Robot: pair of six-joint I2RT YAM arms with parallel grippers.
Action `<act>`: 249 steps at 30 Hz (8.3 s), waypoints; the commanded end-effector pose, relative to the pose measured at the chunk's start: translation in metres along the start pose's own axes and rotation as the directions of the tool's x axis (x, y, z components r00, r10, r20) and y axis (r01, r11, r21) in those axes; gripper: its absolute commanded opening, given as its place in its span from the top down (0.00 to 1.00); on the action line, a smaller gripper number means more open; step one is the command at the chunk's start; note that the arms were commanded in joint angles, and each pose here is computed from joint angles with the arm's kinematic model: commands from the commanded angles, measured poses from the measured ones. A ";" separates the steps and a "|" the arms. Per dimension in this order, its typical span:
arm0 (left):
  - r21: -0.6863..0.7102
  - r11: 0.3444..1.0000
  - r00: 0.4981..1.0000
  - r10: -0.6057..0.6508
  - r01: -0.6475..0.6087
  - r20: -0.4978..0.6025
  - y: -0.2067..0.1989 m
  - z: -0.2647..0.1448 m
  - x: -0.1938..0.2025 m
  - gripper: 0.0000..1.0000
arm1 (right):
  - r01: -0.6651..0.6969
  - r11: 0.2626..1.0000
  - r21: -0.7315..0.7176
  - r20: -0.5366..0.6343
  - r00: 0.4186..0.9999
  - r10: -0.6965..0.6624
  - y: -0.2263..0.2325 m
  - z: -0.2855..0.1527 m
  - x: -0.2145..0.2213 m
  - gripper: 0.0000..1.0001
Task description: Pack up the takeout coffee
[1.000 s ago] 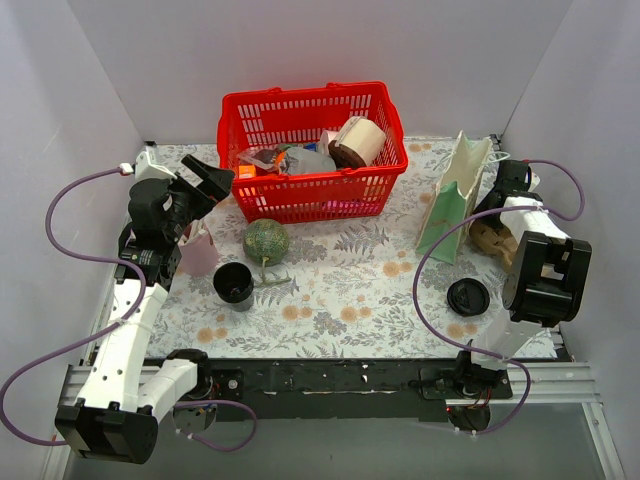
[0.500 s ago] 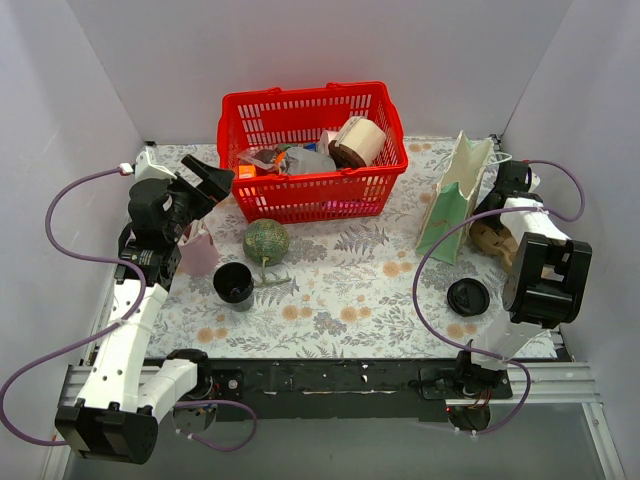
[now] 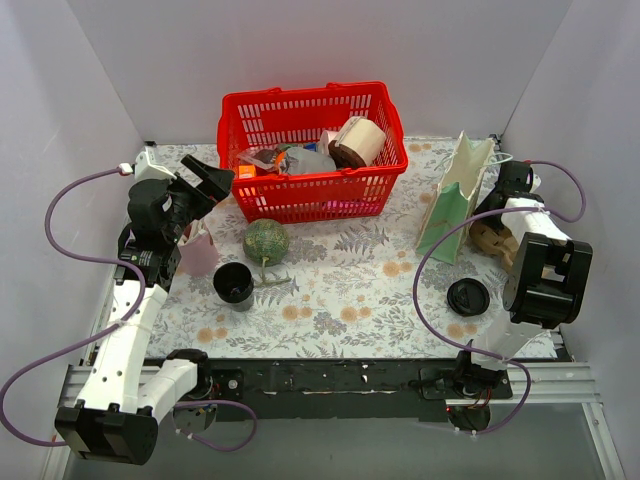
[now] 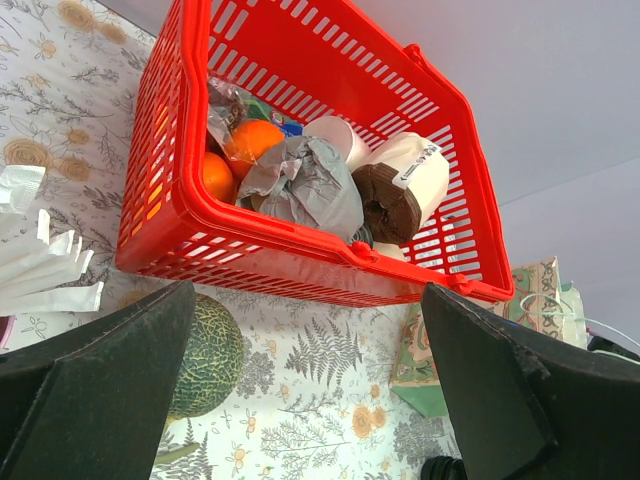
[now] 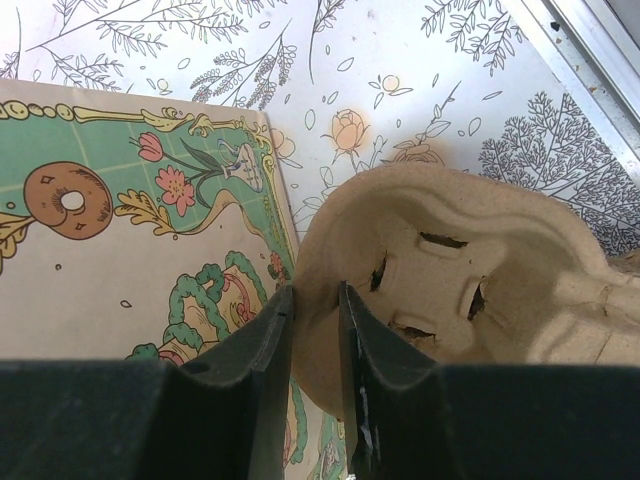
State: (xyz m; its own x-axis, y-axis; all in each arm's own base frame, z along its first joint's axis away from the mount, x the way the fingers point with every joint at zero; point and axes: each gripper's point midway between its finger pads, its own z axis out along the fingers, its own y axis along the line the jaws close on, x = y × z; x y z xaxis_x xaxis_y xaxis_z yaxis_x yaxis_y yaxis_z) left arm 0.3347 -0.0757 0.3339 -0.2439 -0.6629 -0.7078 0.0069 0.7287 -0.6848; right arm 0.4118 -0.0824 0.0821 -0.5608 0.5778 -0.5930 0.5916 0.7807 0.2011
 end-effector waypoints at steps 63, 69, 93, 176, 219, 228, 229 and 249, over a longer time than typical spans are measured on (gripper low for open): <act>0.062 0.998 1.000 0.026 -0.026 0.000 -0.011 -0.004 -0.001 0.02 | -0.105 0.985 -0.138 0.063 0.991 0.115 0.028 -0.010 -0.020 0.66; 0.066 0.997 1.000 0.027 -0.027 -0.003 -0.012 -0.003 0.000 0.02 | -0.098 0.984 -0.149 0.040 0.994 0.105 0.032 -0.005 -0.018 0.63; 0.068 0.997 1.000 0.028 -0.027 -0.003 -0.012 -0.004 0.000 0.02 | -0.083 0.993 -0.083 -0.014 0.997 0.082 0.018 0.013 0.003 0.86; 0.085 0.996 0.999 0.022 -0.020 -0.026 -0.015 -0.004 0.005 0.02 | 0.095 0.978 -0.184 -0.012 0.995 -0.098 0.054 0.003 -0.015 0.56; 0.173 0.985 0.996 0.020 -0.004 -0.092 -0.030 -0.006 0.016 0.02 | 0.096 0.989 -0.109 0.087 0.992 -0.087 0.021 -0.069 -0.009 0.99; 0.261 0.965 0.986 0.018 0.027 -0.167 -0.047 -0.010 0.031 0.02 | 0.125 0.987 -0.097 0.231 0.968 -0.100 0.004 -0.134 -0.024 0.99; 0.269 0.963 0.984 0.021 0.028 -0.175 -0.049 -0.010 0.033 0.02 | 0.129 0.986 -0.108 0.275 0.957 -0.095 0.008 -0.148 -0.039 0.99; 0.333 0.940 0.958 0.027 0.073 -0.285 -0.069 -0.013 0.065 0.02 | 0.908 0.343 -0.241 0.816 0.381 -0.435 0.249 -0.401 -0.020 0.99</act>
State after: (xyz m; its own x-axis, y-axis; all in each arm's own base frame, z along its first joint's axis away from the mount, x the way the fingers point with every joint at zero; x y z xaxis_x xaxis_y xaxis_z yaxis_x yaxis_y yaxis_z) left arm 0.3140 -0.1645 0.3303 -0.5181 -0.5708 -0.6370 0.2795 0.5909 -0.7568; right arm 0.3523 0.1522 0.4857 -0.0204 -0.1013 -0.9946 -0.3605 0.9287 -0.0872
